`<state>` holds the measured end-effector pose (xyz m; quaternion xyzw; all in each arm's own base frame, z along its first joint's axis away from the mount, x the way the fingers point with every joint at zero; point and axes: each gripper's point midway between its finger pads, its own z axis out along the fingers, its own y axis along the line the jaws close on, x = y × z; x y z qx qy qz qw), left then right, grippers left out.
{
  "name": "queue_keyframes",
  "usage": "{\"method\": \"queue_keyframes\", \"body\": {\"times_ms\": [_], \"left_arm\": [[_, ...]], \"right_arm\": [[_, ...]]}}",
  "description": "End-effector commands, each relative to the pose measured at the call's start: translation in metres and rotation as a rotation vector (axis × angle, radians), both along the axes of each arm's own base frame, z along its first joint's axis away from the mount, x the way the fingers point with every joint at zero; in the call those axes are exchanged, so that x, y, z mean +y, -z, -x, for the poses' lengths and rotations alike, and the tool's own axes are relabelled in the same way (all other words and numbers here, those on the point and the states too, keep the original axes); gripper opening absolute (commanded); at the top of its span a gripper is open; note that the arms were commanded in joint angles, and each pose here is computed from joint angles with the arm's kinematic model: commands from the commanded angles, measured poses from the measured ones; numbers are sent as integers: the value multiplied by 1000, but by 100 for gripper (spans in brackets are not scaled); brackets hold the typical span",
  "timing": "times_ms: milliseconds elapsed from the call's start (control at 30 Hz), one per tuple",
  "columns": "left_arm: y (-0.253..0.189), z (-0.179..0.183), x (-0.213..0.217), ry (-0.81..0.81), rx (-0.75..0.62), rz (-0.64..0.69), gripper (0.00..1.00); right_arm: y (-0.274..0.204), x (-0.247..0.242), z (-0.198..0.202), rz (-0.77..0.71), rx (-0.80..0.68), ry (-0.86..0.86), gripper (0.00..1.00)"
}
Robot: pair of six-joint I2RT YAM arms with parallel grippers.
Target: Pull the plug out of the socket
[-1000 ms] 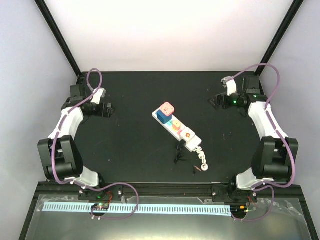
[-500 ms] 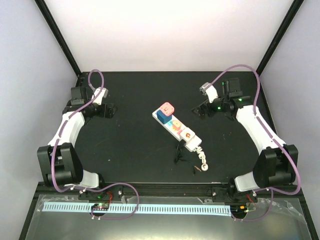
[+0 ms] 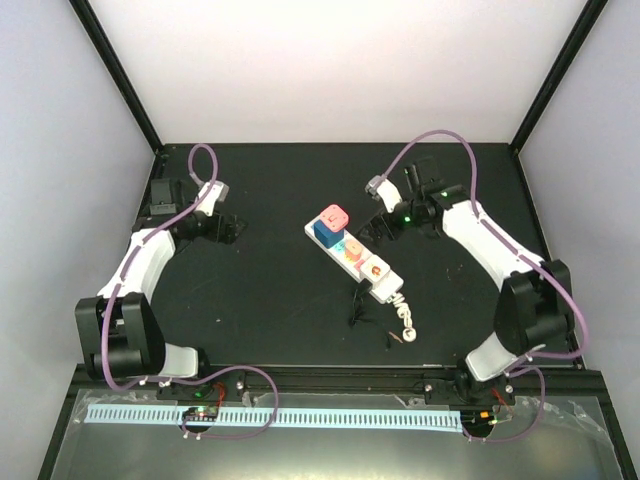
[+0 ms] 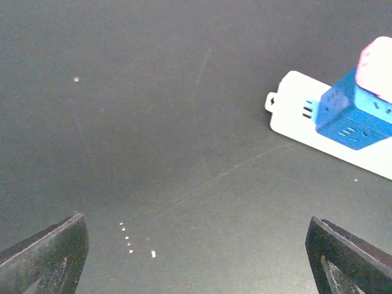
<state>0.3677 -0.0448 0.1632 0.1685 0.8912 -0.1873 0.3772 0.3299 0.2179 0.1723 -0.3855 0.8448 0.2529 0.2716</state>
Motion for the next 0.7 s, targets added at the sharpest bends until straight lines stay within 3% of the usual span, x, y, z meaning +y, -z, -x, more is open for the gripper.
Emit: {"method": "queue_keyframes", "body": {"times_ms": [0, 433, 667], "left_arm": [[-3, 9, -24, 113, -14, 22, 99], [-3, 15, -32, 129, -10, 42, 99], [-7, 13, -34, 128, -26, 57, 99]], "right_arm": [[-13, 25, -16, -105, 69, -13, 100], [16, 57, -61, -203, 256, 45, 100], [30, 70, -64, -253, 359, 37, 99]]}}
